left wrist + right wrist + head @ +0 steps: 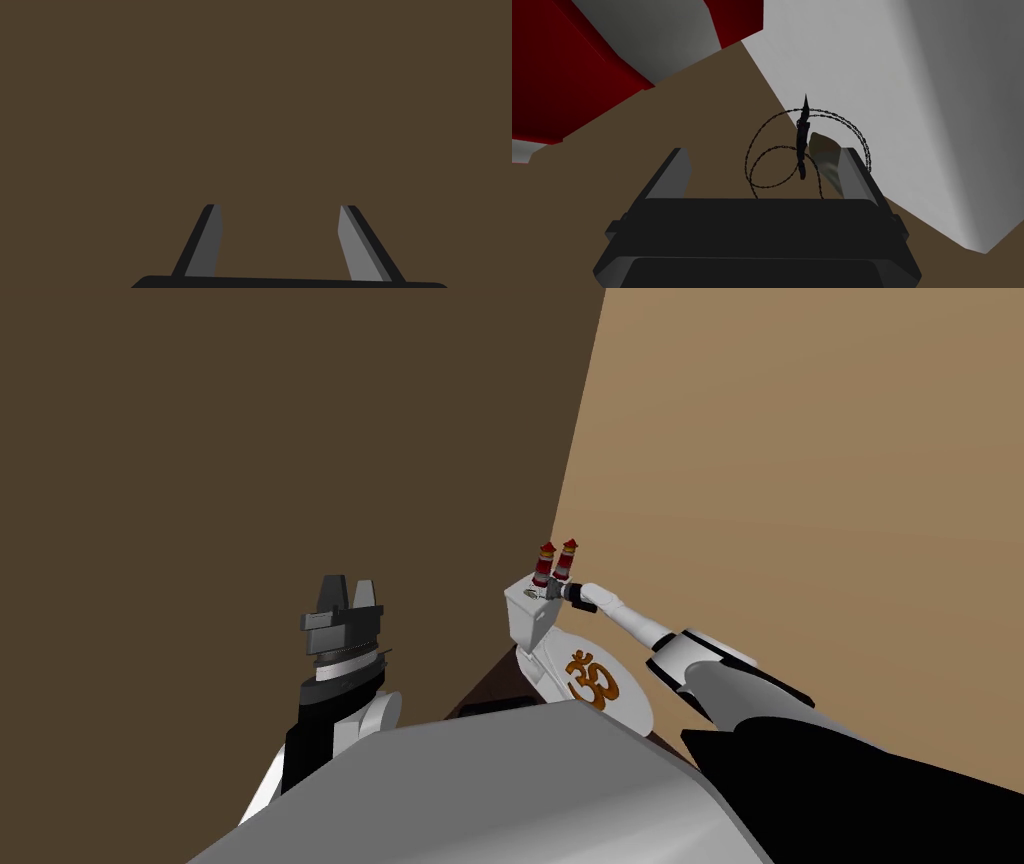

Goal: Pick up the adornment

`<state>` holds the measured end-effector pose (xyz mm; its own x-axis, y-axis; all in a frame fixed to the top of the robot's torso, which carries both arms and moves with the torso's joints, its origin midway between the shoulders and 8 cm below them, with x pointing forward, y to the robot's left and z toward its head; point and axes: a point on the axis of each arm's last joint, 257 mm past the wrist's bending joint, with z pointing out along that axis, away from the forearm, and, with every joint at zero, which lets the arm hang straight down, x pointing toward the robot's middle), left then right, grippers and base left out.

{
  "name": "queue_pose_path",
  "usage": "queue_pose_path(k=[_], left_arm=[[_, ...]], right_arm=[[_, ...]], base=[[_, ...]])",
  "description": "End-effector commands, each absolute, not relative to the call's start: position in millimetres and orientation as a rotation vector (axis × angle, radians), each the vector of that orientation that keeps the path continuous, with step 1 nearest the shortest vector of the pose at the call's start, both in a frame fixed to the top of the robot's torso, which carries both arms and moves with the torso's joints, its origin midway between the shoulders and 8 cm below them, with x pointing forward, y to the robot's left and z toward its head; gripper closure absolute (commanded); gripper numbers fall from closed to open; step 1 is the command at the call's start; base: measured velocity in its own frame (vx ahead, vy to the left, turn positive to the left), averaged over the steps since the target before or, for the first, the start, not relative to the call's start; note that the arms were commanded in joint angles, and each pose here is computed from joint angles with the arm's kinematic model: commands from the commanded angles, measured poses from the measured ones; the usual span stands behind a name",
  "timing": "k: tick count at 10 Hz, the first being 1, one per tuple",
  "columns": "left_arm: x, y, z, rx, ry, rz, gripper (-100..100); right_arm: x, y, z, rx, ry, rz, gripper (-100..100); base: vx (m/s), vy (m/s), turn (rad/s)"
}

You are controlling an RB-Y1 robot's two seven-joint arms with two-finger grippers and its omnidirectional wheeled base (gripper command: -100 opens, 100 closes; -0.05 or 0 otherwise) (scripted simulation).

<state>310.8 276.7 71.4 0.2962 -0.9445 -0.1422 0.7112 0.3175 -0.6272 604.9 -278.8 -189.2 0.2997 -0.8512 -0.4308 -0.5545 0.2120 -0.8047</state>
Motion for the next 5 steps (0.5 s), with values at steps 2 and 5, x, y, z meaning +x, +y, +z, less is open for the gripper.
queue_pose_path(k=[2,5], left_arm=[[311,277,71,-0.500,0.548,-1.163,0],[311,277,71,-0.500,0.548,-1.163,0]], right_arm=[[610,-316,-191,-1.420,1.426,-0.382,-100],[612,-345,-193,-1.382,1.467,-0.416,-100]], base=[[-0.071,-0.005,0.281],[-0.048,-0.001,0.174]])
